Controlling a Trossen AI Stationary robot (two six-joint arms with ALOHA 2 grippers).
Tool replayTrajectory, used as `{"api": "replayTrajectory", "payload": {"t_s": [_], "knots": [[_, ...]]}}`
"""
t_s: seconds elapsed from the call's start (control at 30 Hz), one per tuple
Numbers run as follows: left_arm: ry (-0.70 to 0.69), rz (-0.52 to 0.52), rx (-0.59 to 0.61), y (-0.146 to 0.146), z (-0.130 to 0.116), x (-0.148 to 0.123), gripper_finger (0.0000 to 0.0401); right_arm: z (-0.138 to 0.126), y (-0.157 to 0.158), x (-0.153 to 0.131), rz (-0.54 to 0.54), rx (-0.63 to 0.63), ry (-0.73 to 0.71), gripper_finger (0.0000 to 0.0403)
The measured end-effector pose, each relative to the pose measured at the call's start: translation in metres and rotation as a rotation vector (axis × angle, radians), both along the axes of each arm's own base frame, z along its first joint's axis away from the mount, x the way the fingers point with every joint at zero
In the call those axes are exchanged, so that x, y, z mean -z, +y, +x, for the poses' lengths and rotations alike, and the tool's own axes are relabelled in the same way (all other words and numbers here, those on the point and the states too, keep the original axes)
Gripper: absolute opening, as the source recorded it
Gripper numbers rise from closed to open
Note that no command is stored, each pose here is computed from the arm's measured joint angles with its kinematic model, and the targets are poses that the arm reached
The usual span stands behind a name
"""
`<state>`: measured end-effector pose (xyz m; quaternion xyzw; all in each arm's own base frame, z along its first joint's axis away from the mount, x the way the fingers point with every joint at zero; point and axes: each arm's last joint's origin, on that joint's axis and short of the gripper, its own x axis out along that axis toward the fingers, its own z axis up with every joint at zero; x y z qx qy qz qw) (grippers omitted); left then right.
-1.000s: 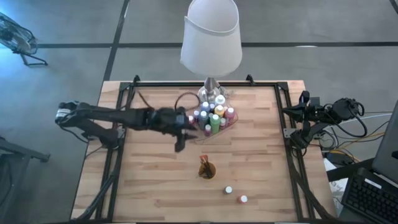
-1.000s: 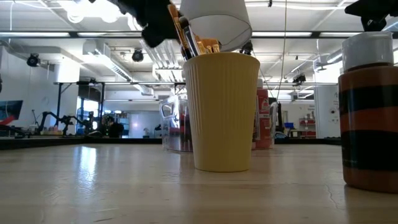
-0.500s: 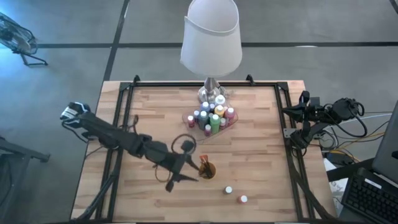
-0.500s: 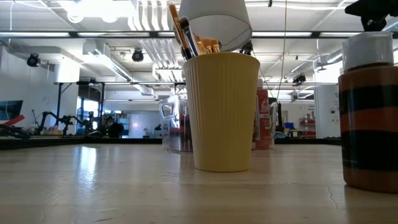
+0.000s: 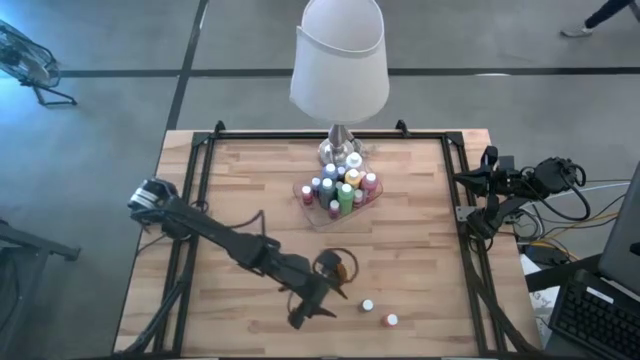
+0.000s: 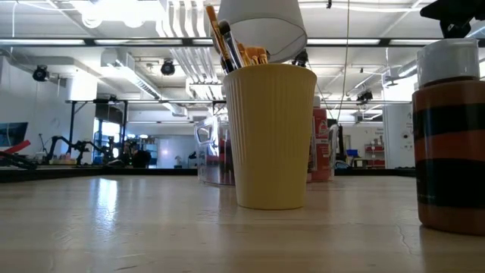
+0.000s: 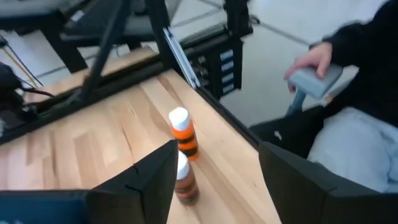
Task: Pick & Place Paint Supplies
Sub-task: Put the orange bottle into the transparent bin
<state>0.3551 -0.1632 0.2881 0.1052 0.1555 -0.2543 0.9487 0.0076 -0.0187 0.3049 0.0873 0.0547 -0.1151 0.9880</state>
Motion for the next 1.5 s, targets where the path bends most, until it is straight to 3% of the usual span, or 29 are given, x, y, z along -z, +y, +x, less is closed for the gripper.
{"api": "replayTrajectory", "payload": {"t_s": [0.23, 0.4, 0.7, 0.9, 1.13, 1.37, 1.5], "knots": [[0.115, 0.060, 0.006, -0.015, 0.030, 0.020, 0.0234, 0.000, 0.000, 0.000, 0.000, 0.000, 0.000, 0.0008], [0.158, 0.080, 0.005, -0.022, 0.046, 0.016, 0.0234, 0.000, 0.000, 0.000, 0.000, -0.001, 0.000, 0.0008], [0.236, 0.153, 0.012, -0.025, 0.054, 0.009, 0.0234, 0.000, 0.000, 0.000, 0.000, 0.000, 0.000, 0.0008], [0.310, 0.182, -0.192, -0.006, 0.014, -0.029, 0.0227, 0.000, 0.000, 0.000, 0.000, 0.000, 0.000, 0.0008], [0.127, 0.186, -0.369, 0.006, -0.054, -0.058, 0.0220, 0.000, 0.000, 0.000, -0.006, 0.000, 0.001, 0.0008], [-0.034, 0.065, -0.460, 0.045, -0.125, -0.065, 0.0220, 0.000, -0.002, -0.003, -0.150, 0.056, 0.009, 0.0008], [-0.105, 0.020, -0.495, 0.069, -0.163, -0.065, 0.0220, 0.000, -0.002, -0.003, -0.174, 0.053, 0.015, 0.0008]]}}
